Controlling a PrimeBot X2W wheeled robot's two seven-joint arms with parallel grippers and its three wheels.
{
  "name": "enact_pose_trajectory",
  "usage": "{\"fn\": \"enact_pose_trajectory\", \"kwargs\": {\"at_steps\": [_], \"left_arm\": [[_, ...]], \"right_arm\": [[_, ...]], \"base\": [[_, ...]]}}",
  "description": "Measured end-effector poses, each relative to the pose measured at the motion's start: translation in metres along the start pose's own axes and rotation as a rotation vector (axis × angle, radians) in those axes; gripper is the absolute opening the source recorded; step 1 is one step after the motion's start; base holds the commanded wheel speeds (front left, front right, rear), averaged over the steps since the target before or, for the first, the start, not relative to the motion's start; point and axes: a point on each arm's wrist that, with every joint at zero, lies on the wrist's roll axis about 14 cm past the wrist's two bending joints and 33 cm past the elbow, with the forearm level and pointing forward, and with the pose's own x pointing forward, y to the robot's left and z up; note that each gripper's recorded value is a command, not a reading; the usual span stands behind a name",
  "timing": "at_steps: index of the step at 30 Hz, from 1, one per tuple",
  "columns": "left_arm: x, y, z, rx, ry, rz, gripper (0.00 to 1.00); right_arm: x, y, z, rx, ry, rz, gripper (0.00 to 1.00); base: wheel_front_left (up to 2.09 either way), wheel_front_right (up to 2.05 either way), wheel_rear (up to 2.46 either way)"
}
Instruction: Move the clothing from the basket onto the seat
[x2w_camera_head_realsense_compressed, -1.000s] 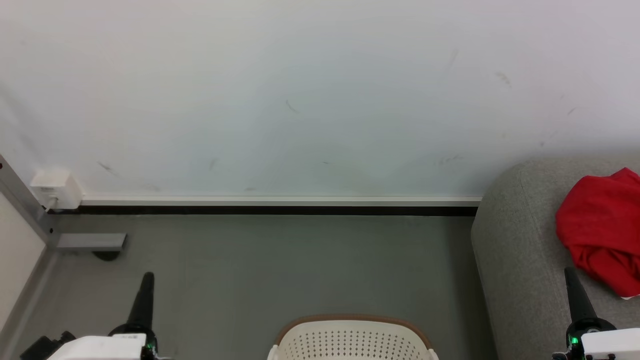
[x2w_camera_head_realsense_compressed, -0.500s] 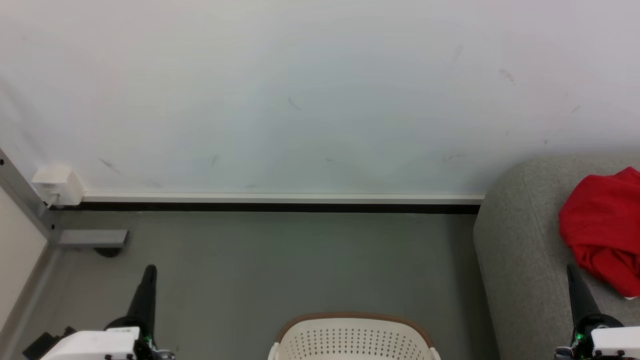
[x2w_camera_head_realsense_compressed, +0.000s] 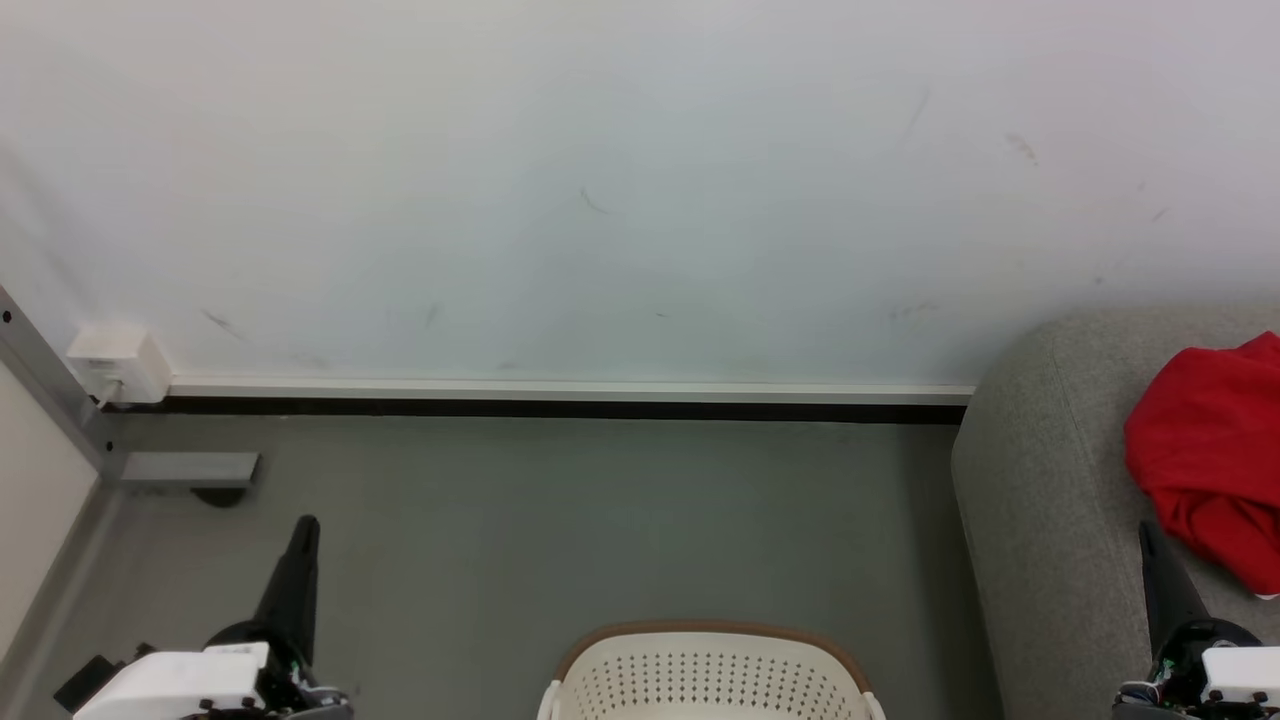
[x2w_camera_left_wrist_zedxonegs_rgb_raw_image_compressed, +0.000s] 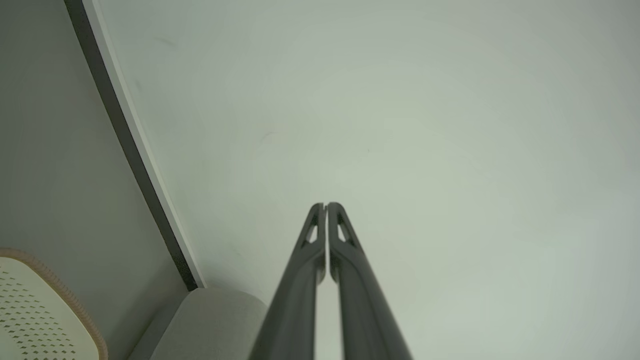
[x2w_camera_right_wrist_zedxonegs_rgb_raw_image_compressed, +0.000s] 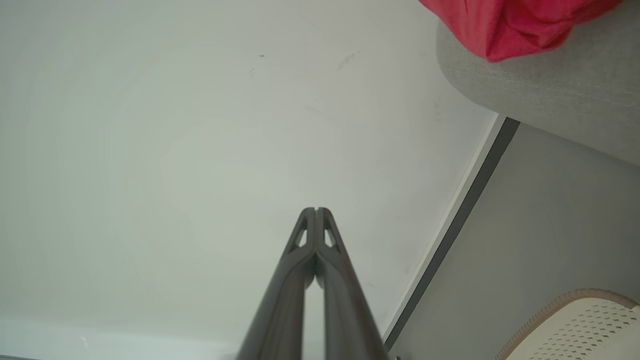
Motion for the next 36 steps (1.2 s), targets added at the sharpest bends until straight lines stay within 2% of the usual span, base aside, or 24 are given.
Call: {"fn": "enact_pose_trajectory", "kwargs": {"at_steps": [10, 36], "left_arm": [[0.0023, -0.0045, -0.0009, -0.062, 0.013, -0.014, 0.0], [0.0025, -0.0049, -0.001, -0.062, 0.014, -0.015, 0.0]], "right_arm": [[0.0026, 0.0006, -0.0004, 0.067, 0.001, 0.0, 0.0], [0.0026, 0.0035, -0.0005, 0.067, 0.001, 0.002, 0.0]], "base": [[0.0, 0.0, 0.0], [0.0, 0.0, 0.0]]}}
